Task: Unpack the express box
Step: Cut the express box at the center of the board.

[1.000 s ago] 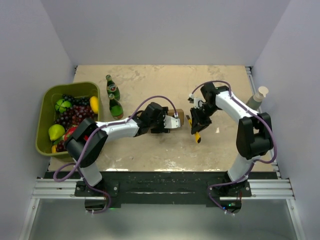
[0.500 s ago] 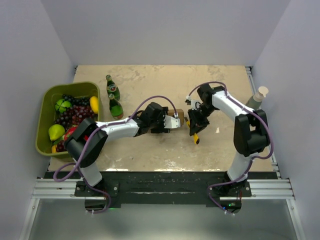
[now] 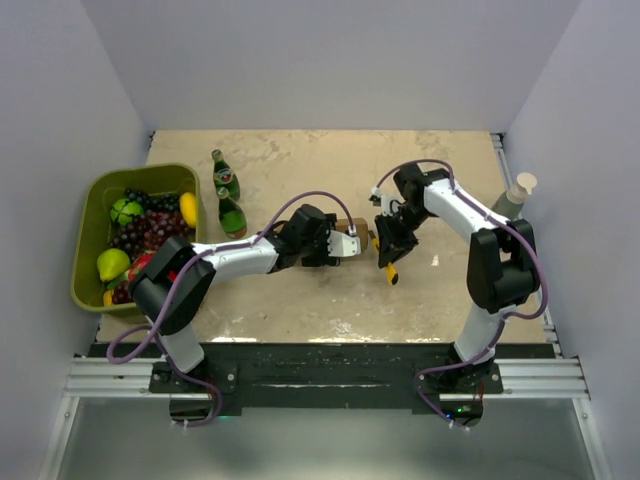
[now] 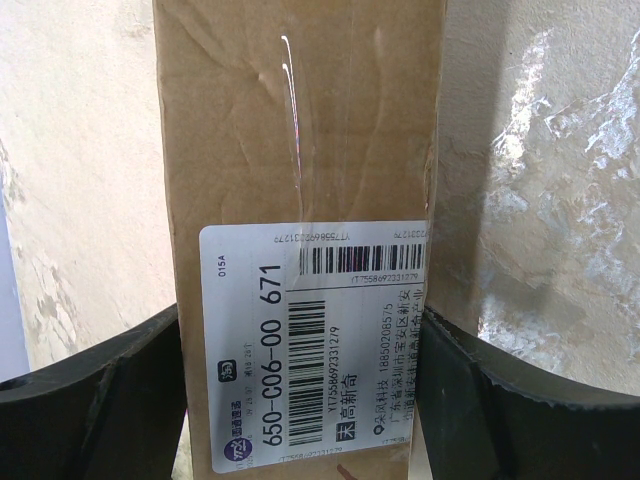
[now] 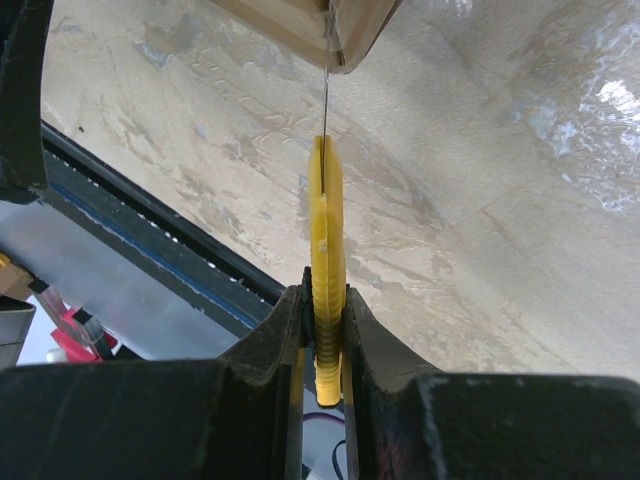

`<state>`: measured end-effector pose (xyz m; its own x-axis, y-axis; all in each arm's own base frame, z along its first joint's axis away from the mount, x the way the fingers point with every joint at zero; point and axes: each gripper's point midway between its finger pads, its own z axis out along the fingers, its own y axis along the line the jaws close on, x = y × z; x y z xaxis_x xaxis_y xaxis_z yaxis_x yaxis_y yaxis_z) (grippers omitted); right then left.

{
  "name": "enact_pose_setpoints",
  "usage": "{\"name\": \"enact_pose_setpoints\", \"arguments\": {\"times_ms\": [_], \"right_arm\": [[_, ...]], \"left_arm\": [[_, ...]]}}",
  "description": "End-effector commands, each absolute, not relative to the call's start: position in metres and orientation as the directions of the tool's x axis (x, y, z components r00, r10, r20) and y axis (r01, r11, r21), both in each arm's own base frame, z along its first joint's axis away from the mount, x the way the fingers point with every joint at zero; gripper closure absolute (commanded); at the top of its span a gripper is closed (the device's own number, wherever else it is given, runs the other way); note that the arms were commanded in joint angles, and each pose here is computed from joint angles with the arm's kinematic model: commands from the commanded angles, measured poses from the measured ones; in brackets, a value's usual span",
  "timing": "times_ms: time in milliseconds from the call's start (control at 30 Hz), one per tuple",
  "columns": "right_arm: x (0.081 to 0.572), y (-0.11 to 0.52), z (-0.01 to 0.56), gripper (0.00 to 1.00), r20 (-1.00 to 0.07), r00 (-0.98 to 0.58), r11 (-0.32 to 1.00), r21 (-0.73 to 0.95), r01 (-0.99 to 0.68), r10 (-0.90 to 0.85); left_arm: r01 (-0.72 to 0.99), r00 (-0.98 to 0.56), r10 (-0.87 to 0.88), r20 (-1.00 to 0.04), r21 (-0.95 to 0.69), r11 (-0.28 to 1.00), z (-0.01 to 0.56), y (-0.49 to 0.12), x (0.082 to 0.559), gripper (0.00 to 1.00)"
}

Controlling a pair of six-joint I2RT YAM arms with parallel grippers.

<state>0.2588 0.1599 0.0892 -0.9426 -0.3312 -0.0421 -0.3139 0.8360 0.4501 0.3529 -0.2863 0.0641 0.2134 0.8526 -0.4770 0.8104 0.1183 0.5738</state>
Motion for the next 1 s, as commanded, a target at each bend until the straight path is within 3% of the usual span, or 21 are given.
{"name": "enact_pose_setpoints", "arguments": {"times_ms": [0, 400, 967], "right_arm": [[0.26, 0.166, 0.102, 1.0, -0.078, -0.929, 0.817, 0.453, -0.357, -0.362], [0.252, 0.167, 0.095, 1.0, -0.055, -0.914, 0.813, 0.437, -0.385, -0.402], [0.235, 0.17, 0.068, 1.0, 0.058, -0.86, 0.807, 0.382, -0.45, -0.507]], "left_arm": [[0.838, 0.179, 0.881, -0.438, 0.537, 0.097, 0.047, -0.275, 0.351, 1.0], [0.845, 0.185, 0.873, -0.45, 0.527, 0.092, 0.047, -0.279, 0.349, 1.0], [0.802, 0.186, 0.866, -0.465, 0.581, 0.14, 0.062, -0.279, 0.359, 1.0]]}}
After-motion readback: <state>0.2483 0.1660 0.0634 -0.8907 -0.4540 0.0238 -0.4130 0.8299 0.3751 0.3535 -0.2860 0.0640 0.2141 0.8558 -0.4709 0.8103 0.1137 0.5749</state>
